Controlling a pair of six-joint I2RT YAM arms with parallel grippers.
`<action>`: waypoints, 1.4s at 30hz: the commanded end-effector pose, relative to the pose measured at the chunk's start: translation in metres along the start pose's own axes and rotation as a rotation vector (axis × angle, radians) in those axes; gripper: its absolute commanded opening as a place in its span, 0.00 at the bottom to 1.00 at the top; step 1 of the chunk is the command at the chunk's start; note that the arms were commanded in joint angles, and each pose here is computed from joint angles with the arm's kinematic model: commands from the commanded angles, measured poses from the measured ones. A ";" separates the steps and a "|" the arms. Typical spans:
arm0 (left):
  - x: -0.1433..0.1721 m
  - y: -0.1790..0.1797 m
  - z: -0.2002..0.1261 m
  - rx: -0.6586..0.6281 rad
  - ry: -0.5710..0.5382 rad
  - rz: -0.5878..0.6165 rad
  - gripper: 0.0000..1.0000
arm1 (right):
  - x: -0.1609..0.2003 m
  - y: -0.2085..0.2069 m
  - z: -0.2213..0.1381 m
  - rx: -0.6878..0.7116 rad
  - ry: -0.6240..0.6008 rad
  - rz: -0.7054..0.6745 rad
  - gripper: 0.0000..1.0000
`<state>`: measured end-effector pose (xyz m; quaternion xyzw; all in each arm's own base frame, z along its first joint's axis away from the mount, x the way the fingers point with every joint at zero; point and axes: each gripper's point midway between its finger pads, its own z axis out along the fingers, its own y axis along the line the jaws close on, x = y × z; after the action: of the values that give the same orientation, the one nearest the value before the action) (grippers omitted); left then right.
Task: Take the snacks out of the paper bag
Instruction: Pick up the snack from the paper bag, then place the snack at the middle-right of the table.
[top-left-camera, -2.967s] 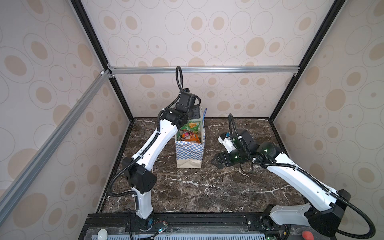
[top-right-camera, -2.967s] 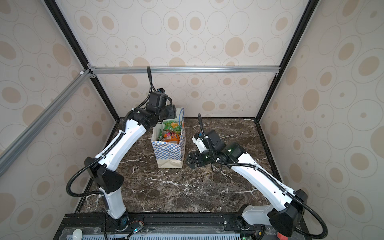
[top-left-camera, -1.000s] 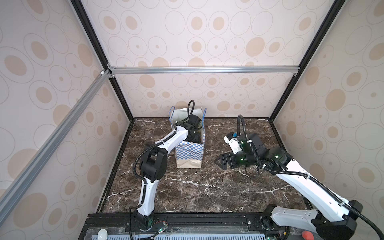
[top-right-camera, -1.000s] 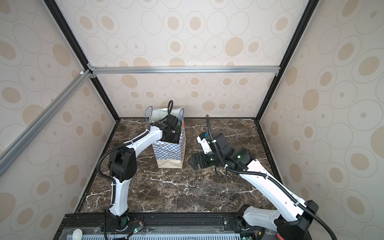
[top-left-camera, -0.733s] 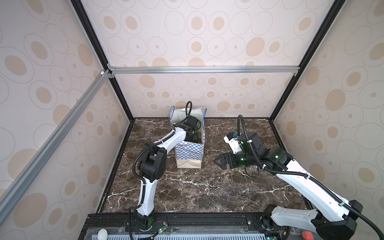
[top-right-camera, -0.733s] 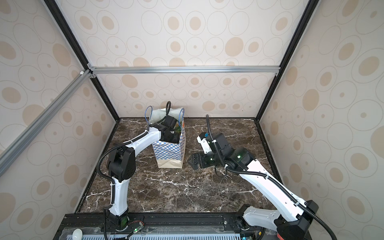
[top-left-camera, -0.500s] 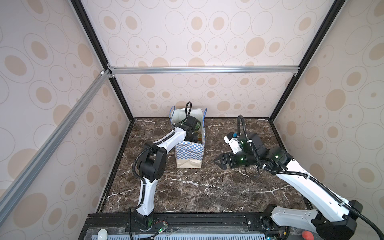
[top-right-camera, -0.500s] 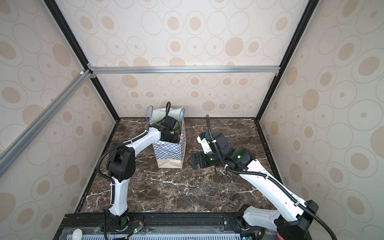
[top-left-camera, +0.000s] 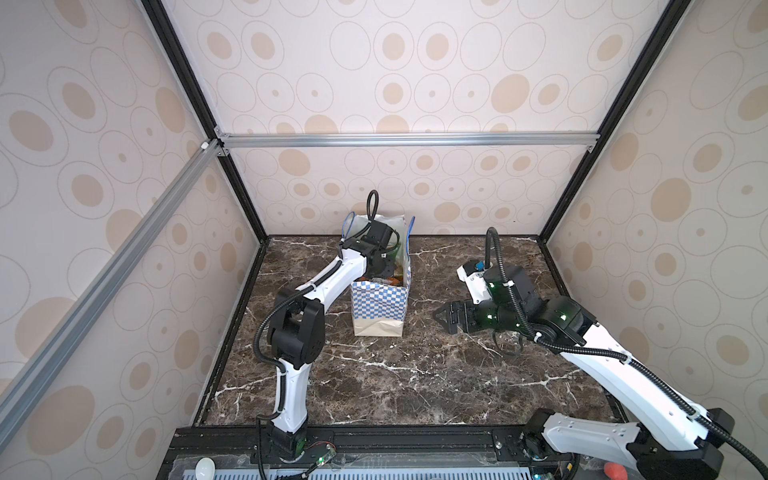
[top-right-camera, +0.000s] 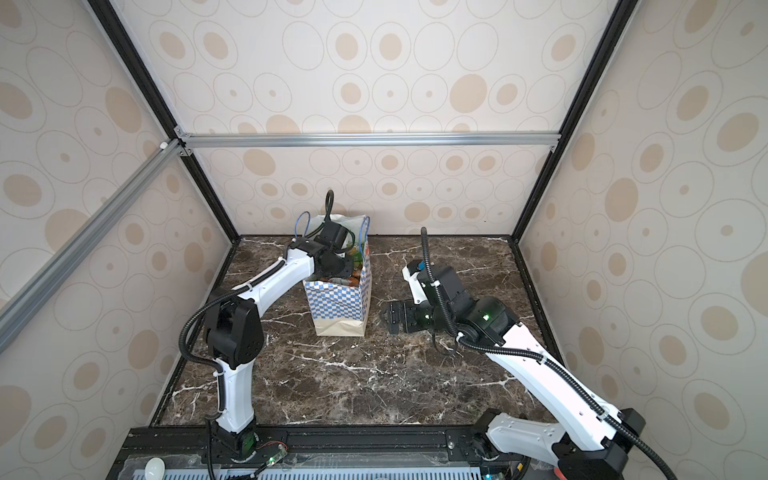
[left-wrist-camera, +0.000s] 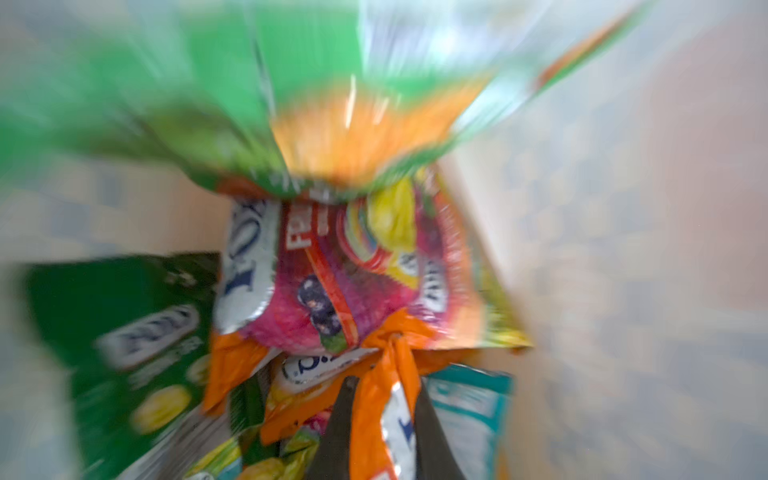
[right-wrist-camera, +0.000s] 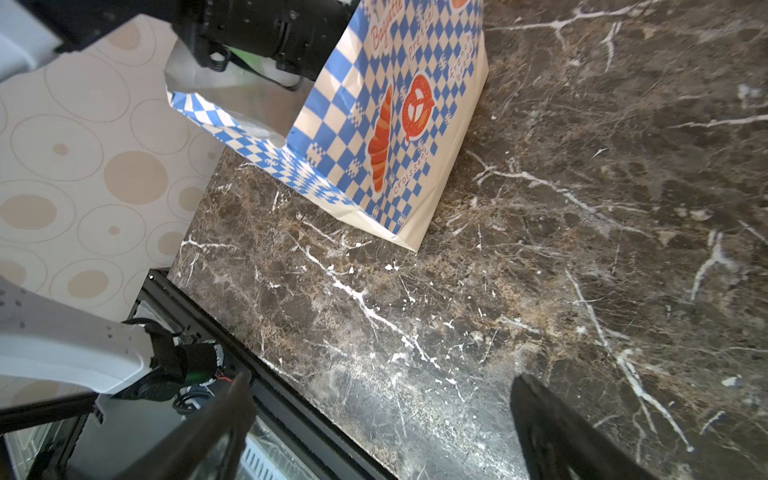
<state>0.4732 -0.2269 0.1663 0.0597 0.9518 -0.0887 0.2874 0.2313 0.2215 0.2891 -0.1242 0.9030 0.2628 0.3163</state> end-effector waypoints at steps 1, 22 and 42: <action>-0.052 -0.013 -0.067 0.049 -0.178 0.006 0.00 | -0.023 0.006 -0.016 -0.002 -0.103 0.007 1.00; -0.128 -0.039 -0.208 0.099 -0.474 0.015 0.00 | -0.052 0.025 -0.027 -0.079 -0.209 0.030 1.00; -0.069 -0.217 -0.298 0.511 -0.623 0.153 0.00 | -0.024 -0.055 -0.096 0.259 -0.374 0.025 1.00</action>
<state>0.3240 -0.3524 0.4986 0.1712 0.7585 -0.3054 0.5497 0.2306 0.1473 0.3698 -0.0348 0.8373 0.2190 0.4998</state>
